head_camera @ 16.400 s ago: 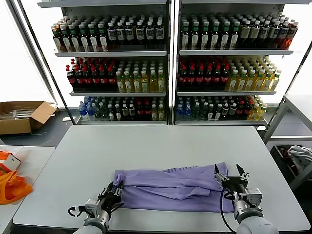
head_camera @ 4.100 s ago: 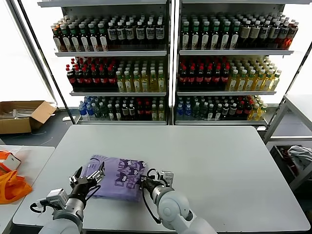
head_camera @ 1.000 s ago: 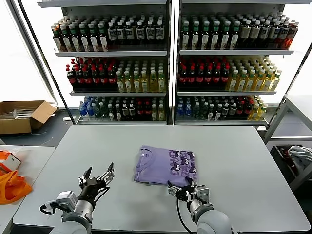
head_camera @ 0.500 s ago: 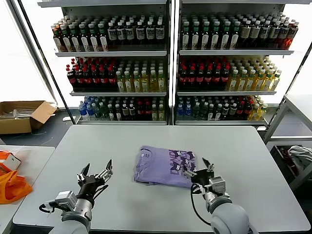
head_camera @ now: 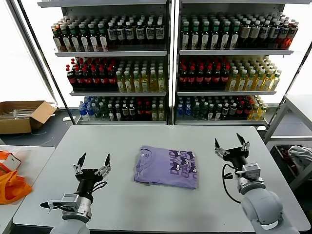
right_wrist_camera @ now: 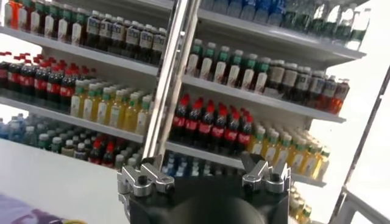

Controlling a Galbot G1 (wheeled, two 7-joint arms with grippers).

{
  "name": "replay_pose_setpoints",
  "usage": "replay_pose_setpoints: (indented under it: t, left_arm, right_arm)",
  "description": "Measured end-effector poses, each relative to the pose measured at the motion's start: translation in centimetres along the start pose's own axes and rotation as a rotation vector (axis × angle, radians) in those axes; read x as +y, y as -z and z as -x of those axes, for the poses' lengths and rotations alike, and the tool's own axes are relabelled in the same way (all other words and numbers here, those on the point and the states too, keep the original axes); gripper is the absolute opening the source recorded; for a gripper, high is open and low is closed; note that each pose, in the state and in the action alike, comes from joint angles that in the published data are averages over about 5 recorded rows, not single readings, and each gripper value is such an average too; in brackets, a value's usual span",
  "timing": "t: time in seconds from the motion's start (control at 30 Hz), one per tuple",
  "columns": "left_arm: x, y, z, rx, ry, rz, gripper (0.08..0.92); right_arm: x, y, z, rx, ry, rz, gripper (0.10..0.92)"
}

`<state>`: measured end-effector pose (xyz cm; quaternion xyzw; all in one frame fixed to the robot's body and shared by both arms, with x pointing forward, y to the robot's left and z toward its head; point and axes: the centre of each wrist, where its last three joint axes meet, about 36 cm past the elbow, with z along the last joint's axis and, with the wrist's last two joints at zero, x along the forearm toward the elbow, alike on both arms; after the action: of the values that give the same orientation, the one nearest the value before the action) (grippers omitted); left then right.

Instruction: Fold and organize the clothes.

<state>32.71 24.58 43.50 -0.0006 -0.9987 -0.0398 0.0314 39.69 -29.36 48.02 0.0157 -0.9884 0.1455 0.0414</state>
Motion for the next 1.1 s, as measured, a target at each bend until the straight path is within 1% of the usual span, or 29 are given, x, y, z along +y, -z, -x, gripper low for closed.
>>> replay_pose_setpoints:
  t: [0.1,0.3,0.5,0.63,0.9,1.1]
  left_arm:
    - [0.2,0.2,0.2,-0.003,-0.025,0.001,0.822]
    - [0.7,0.9,0.9,0.007,-0.061,-0.013,0.823]
    - [1.1,1.8,1.7,0.014,-0.088,-0.049,0.823]
    - [1.3,2.3,2.1,0.013,-0.093,-0.075,0.823]
    - [1.6,3.0,2.6,0.023,-0.101,-0.113,0.823]
    - [1.5,3.1,2.3,0.029,-0.095,-0.135,0.822]
  right_arm:
    - [-1.3,0.1,0.4,0.003,0.012,-0.016,0.823]
    - [-4.2,0.6,1.6,0.003,0.077,-0.03,0.823]
    - [-7.6,1.3,3.6,-0.054,0.178,-0.051,0.823]
    - [-9.5,2.3,4.6,-0.082,0.214,-0.04,0.823]
    - [-12.0,3.4,5.6,-0.066,0.192,0.05,0.823]
    - [-11.8,3.5,5.7,-0.033,0.144,0.109,0.823]
